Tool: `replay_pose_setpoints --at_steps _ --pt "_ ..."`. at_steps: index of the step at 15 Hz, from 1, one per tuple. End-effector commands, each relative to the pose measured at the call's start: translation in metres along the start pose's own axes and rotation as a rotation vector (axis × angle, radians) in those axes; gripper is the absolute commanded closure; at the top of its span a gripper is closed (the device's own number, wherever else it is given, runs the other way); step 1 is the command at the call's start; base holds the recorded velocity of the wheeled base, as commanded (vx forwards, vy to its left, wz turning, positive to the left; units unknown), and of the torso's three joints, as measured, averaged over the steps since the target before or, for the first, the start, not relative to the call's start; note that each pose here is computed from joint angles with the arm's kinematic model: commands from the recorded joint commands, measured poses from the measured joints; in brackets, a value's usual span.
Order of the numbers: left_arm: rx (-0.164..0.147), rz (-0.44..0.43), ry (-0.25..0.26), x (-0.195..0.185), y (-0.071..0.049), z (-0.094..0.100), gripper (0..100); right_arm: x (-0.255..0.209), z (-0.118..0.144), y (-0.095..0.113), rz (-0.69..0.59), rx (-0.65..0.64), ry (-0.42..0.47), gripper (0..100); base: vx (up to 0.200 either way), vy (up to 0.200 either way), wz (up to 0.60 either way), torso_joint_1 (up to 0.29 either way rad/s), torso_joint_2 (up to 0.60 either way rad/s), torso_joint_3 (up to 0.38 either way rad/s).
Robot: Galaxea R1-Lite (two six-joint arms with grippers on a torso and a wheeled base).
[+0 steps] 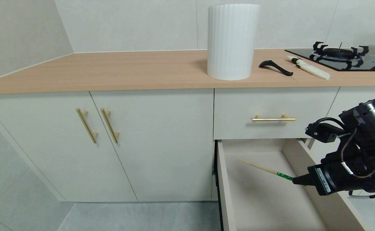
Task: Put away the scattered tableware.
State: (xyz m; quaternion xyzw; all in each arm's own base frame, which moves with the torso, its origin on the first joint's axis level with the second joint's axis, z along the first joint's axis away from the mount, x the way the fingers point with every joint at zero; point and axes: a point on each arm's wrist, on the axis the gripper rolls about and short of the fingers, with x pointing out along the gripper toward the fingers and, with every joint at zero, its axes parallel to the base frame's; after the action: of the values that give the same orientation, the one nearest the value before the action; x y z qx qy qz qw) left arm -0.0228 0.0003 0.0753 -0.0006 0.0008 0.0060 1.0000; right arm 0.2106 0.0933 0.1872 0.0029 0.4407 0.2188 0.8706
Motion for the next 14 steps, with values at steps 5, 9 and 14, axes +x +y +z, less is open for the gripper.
replay_pose_setpoints --at_steps 5,9,14 --pt "0.0 0.0 0.0 0.0 0.0 0.0 0 0.068 0.006 -0.009 -0.11 0.021 0.118 100 0.0 0.0 0.0 0.0 0.0 0.0" --pt "0.0 0.0 0.0 0.0 0.0 0.0 0 0.13 0.006 -0.019 -0.167 0.119 0.093 100 0.0 0.0 0.0 0.0 0.0 0.0" --pt "0.0 0.0 0.0 0.0 0.0 0.0 0 0.171 0.005 -0.024 -0.204 0.188 0.026 100 0.0 0.0 0.0 0.0 0.0 0.0"
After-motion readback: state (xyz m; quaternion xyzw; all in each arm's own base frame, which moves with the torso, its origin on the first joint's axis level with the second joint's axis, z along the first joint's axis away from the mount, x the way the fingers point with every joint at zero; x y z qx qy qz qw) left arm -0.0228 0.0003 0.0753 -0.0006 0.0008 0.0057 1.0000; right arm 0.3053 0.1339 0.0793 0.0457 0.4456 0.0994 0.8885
